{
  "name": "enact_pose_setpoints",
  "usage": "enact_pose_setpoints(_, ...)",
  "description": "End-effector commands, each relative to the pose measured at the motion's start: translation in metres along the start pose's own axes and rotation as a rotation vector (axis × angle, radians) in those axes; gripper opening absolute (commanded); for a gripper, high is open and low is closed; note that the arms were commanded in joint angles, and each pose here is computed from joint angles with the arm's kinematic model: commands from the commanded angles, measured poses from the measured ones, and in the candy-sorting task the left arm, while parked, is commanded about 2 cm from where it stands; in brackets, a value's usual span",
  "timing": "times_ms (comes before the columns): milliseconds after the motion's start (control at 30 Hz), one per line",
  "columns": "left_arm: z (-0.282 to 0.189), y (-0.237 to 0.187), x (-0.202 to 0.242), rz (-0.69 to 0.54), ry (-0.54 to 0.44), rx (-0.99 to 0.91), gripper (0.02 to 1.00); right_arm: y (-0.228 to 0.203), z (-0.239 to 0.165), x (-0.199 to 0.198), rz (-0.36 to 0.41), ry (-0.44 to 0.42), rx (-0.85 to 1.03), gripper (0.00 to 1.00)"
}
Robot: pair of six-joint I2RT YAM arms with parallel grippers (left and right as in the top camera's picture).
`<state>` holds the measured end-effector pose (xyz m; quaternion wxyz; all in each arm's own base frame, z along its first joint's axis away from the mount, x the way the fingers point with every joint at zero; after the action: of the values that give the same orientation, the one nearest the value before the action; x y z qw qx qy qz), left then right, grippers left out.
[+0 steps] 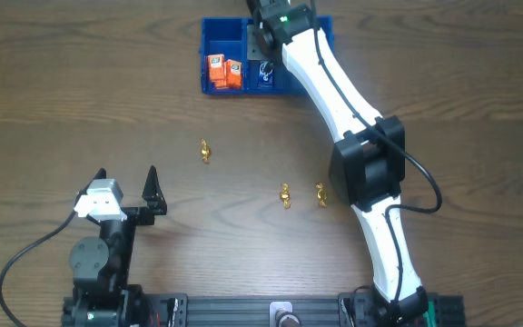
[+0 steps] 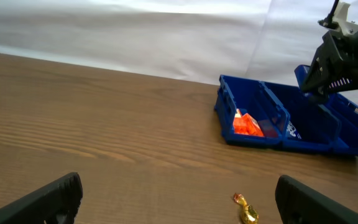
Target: Sort Candies Into Trays
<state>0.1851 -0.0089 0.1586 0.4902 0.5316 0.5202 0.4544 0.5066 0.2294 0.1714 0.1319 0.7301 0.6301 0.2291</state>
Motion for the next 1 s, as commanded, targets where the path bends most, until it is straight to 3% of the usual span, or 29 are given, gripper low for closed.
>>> enact_pose_setpoints(33,0.001,-0.013,0.000,0.013,-0.001,0.052,0.998,0.000,0.005,0.002,-0.015,0.001,0.001,0.240)
enact_pose_setpoints(233,0.001,-0.013,0.000,0.014,-0.001,0.052,0.998,-0.006,0.016,0.002,-0.017,-0.009,0.020,0.253)
enact_pose_setpoints(400,0.001,-0.013,0.000,0.013,-0.001,0.052,0.996,-0.008,0.018,0.002,-0.019,-0.012,0.025,0.380)
enact_pose_setpoints(600,0.001,-0.013,0.000,0.014,-0.001,0.052,0.998,-0.008,0.016,0.004,-0.023,-0.009,0.023,0.866)
enact_pose_setpoints(667,0.001,-0.013,0.000,0.014,-0.001,0.052,0.998,-0.007,0.011,0.007,-0.028,-0.002,0.015,0.939)
enact_pose_setpoints(767,0.001,-0.013,0.000,0.014,-0.001,0.052,0.998,0.000,-0.006,0.011,-0.028,0.017,-0.010,1.000)
enact_pose_setpoints(1000,0.001,-0.013,0.000,0.013,-0.001,0.052,0.998,-0.001,-0.070,0.022,-0.047,0.051,-0.029,0.998)
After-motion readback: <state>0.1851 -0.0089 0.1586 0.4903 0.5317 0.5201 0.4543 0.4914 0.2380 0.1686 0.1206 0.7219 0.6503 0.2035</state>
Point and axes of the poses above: each gripper's point midway between its finger pads, its own z axis out along the fingers, its own x axis along the line the jaws close on, y = z × x, the point moved 6 cm from there along -z, back along the fingers, and after that the axes turned 8 degrees about z, right-handed, at the moved point
